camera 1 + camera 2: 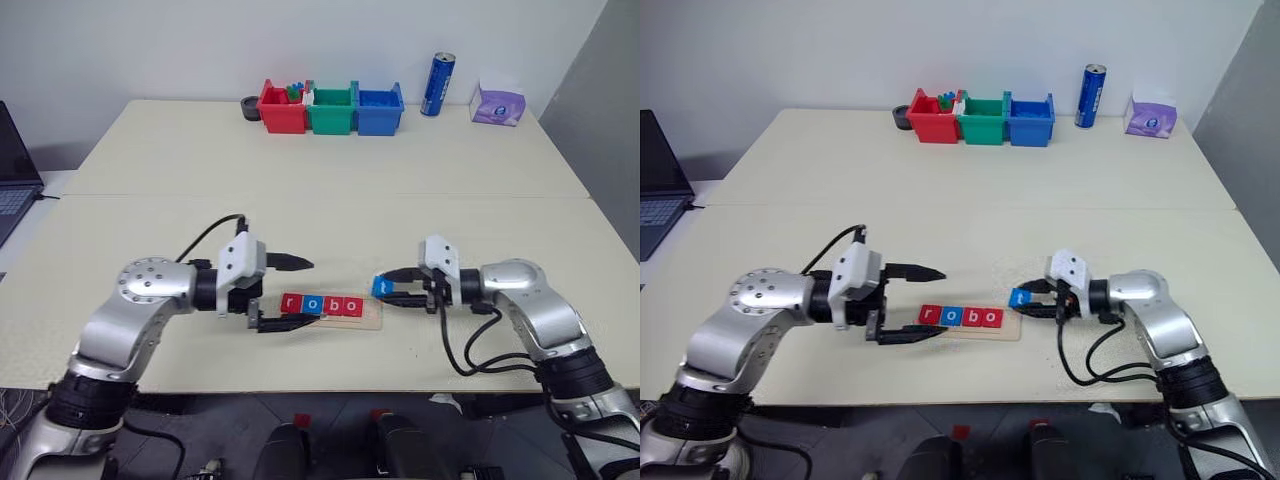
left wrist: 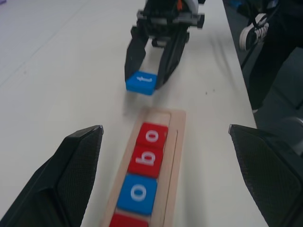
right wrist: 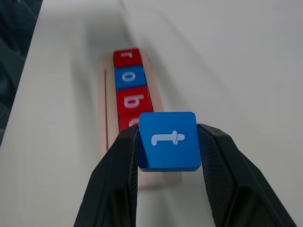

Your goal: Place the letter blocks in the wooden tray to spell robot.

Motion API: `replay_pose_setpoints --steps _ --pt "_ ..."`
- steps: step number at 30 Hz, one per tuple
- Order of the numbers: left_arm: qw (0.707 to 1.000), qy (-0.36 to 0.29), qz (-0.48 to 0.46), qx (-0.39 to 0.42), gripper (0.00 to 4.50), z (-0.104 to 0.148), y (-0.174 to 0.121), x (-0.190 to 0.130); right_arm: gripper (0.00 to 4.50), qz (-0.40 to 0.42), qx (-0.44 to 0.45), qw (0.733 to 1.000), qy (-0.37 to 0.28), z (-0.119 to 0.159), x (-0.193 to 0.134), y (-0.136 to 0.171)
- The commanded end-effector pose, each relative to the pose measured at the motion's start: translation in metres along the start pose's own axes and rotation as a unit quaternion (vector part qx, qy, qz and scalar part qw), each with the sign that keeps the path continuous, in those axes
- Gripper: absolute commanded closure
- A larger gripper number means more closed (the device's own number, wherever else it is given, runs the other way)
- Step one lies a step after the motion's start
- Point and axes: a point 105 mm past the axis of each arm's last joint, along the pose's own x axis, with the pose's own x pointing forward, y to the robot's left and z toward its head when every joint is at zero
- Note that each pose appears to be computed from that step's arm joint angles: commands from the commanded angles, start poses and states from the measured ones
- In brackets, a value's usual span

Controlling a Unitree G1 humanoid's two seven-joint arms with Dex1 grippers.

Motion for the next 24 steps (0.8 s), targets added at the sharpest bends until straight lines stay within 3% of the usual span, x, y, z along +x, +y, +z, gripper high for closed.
replay_pose_setpoints --steps 1,24 --pt "1.000 -0.006 0.004 0.025 0.00 0.007 0.002 -0.008 3.04 0.008 -0.018 1.000 -0.001 0.012 0.005 0.005" --pt "0.999 -0.012 -0.024 0.030 0.00 0.006 -0.007 0.007 3.04 0.037 -0.039 0.995 0.085 -0.025 0.009 0.010"
